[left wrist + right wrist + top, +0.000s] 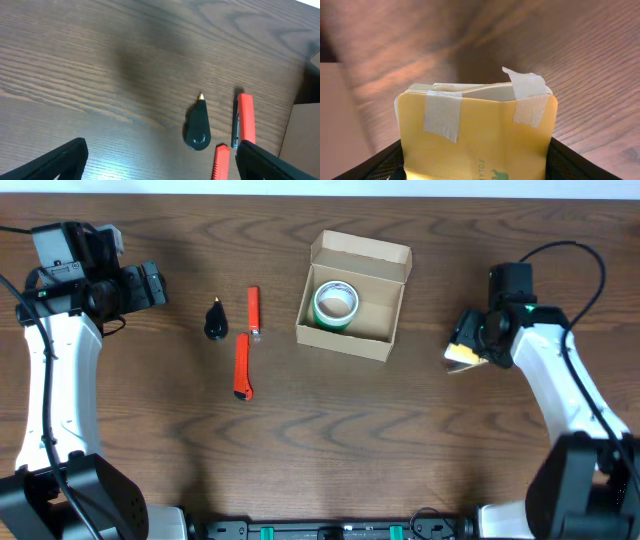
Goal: Pack container
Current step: 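Lift the yellow notepad and carry it over the box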
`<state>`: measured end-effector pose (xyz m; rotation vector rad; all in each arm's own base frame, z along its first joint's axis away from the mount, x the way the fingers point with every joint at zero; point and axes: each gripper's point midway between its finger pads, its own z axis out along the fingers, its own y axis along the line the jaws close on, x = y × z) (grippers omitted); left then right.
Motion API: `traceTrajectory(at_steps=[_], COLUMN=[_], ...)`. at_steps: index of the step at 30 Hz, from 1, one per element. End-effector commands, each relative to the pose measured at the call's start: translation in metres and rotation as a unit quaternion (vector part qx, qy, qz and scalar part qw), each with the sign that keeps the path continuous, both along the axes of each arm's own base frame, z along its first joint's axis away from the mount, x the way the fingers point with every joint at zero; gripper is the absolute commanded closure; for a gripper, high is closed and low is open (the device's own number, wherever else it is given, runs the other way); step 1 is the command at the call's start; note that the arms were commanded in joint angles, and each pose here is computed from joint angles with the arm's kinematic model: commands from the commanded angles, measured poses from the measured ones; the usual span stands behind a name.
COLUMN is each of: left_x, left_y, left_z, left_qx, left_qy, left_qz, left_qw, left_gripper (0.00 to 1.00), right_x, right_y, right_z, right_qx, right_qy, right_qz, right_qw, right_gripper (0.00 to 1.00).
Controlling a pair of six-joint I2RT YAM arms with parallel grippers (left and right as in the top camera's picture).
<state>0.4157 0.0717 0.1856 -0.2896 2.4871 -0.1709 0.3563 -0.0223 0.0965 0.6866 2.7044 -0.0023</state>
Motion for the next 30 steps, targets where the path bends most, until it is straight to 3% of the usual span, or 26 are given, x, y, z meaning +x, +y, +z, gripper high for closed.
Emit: traceTrajectory(at_steps=[1,15,26,30], left_x=[0.003,0.003,0.003,0.003], left_y=[0.002,0.002,0.002,0.002], left_z=[0.009,0.009,0.009,0.009], left_qx=[0.006,0.006,0.006,0.006], left_qy=[-0.009,-0.009,-0.009,-0.009], left_qz=[-0.001,-0.001,-0.001,-0.001], left_qw=[1.0,1.0,1.0,1.0], left_gripper=[0.05,0.05,0.05,0.05], right_x=[0.006,0.002,0.03,0.045], right_y=[0.016,0.121,0.177,0.188], right_z=[0.032,0.078,0.193,0.21], right_qx=[-0.004,-0.003,-0.019,-0.017], right_qy=[-0.042,-0.089,-0.232,-0.259], right_qz=[0.034,0.186,0.254,0.26], right_qw=[0.999,0.979,0.939,0.93], right_gripper=[0.44,0.43,0.43,0.44])
